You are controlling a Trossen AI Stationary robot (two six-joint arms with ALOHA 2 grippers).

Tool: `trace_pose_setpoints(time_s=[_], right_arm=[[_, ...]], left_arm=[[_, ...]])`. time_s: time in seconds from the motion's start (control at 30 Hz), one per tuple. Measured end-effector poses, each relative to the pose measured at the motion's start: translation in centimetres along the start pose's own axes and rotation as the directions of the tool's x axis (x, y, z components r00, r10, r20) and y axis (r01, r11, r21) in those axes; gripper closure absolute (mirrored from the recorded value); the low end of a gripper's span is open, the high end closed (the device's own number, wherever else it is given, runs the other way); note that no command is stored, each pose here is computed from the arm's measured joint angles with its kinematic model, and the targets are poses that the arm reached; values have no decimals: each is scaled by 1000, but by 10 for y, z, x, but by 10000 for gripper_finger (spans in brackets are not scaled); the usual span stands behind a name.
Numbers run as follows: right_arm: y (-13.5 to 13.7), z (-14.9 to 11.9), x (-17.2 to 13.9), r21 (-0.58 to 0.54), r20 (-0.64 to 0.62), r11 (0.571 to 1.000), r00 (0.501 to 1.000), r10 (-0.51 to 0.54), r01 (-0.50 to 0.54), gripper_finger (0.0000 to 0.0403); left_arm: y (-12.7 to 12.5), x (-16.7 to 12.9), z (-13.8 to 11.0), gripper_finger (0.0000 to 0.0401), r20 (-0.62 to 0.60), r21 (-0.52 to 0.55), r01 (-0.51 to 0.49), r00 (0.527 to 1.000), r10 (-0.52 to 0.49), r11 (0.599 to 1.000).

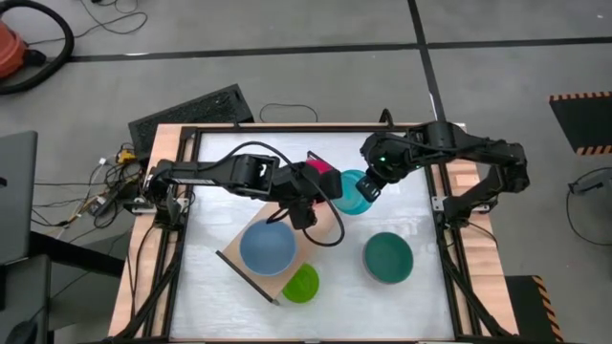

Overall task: Place and stack bowls onto a shelf
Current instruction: Stack the light blue bowl onto the pink bowl on the shelf

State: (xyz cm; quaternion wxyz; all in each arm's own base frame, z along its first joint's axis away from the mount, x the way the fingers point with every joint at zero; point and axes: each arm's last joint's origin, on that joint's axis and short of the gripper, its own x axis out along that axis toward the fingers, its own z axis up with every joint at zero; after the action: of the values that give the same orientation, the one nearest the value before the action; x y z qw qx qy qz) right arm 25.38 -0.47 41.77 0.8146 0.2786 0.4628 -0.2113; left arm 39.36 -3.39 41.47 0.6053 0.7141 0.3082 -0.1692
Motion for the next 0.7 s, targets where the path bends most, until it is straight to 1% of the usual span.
trace_pose_setpoints(time_s=[0.1, 0.33, 0.53, 0.7], right_arm=[[1, 1, 1, -44, 2, 999, 1000, 1, -1, 375], [0, 4, 2, -101, 14, 995, 1000, 9, -7, 293], [0, 5, 1, -166, 17, 986, 1000, 14, -11, 253], [2, 10, -15, -226, 75, 974, 996, 53, -35, 212]], left_arm=[[0, 0, 0, 398, -3, -1, 2, 1000, -2, 1000], [0, 0, -2, 401, -57, -56, -3, 998, 0, 998], [0, 1, -3, 401, -83, -78, -11, 997, 4, 997], [-1, 2, -10, 400, -112, -110, -3, 994, -10, 994]])
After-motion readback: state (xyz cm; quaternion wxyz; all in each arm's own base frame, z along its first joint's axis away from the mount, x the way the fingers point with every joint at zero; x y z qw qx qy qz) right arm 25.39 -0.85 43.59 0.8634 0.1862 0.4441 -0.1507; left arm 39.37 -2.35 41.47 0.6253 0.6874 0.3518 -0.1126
